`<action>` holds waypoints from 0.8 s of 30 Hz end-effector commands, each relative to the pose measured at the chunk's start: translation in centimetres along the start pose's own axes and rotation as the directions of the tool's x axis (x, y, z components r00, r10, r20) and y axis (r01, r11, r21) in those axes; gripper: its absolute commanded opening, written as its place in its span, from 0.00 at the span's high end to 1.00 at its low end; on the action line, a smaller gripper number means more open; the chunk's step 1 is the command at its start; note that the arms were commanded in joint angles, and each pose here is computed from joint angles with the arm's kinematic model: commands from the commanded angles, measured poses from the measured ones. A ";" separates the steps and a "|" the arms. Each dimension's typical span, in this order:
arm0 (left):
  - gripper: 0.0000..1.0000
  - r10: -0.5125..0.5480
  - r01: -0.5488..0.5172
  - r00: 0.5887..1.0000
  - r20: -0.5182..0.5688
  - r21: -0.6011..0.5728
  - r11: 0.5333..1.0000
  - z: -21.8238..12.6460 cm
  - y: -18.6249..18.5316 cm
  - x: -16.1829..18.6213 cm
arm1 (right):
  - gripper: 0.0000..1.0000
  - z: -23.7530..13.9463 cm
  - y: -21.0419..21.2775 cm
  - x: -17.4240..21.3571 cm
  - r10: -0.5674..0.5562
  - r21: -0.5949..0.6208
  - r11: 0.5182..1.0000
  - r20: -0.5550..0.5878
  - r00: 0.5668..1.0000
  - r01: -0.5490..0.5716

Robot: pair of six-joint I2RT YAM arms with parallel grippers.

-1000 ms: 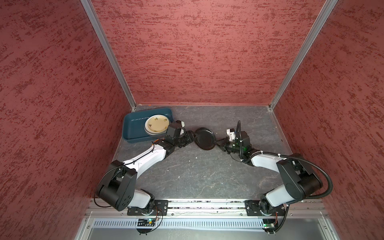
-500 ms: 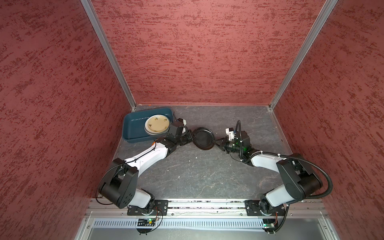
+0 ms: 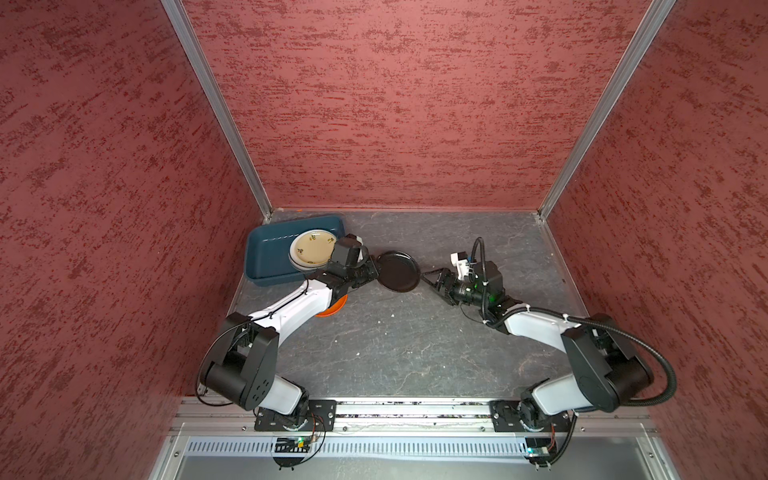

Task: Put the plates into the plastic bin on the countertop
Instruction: 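Pass the black plate to the left gripper while right gripper releases and withdraws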

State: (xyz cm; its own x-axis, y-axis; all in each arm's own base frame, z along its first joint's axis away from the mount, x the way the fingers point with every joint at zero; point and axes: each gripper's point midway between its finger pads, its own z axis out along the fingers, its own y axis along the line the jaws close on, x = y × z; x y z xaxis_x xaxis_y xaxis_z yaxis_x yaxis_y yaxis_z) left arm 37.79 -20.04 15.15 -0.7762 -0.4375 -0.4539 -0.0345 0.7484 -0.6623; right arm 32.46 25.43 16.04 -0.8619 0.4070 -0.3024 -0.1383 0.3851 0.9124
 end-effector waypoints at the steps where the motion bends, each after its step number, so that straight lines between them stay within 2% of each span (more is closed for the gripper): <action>1: 1.00 0.035 -0.037 0.997 0.063 0.028 0.999 -1.5 -1.2 -1.9 | 0.03 -0.8 1.4 -0.8 -0.073 0.002 0.997 0.044 0.996 0.073; 10: 1.00 -0.025 0.026 0.985 0.171 -0.003 1.000 -3.6 1.5 -6.4 | 0.01 -2.9 2.9 -1.9 -0.171 0.066 0.984 0.107 0.979 0.165; 16: 1.00 -0.047 0.084 0.953 0.300 -0.113 0.990 -5.6 5.6 -10.1 | 0.01 -5.0 1.7 -1.3 -0.155 0.102 0.985 0.172 0.973 0.139; 20: 1.00 -0.094 0.156 0.924 0.370 -0.142 0.978 -6.3 8.3 -12.2 | 0.01 -5.9 0.5 -0.8 -0.142 0.130 0.985 0.198 0.970 0.117; 24: 1.00 -0.120 0.207 0.909 0.400 -0.181 0.961 -6.3 10.7 -14.0 | 0.01 -6.0 -0.2 -0.6 -0.148 0.158 0.980 0.194 0.970 0.118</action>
State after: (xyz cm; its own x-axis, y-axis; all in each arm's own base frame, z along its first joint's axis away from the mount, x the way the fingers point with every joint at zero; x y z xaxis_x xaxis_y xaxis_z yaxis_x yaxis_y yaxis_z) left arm 42.61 -4.48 16.65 -0.5133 -0.6717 -0.5342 -0.3041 0.7244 -0.6187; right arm 29.75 20.65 17.53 -0.7471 0.4804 -0.4593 -0.1667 0.5336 0.8292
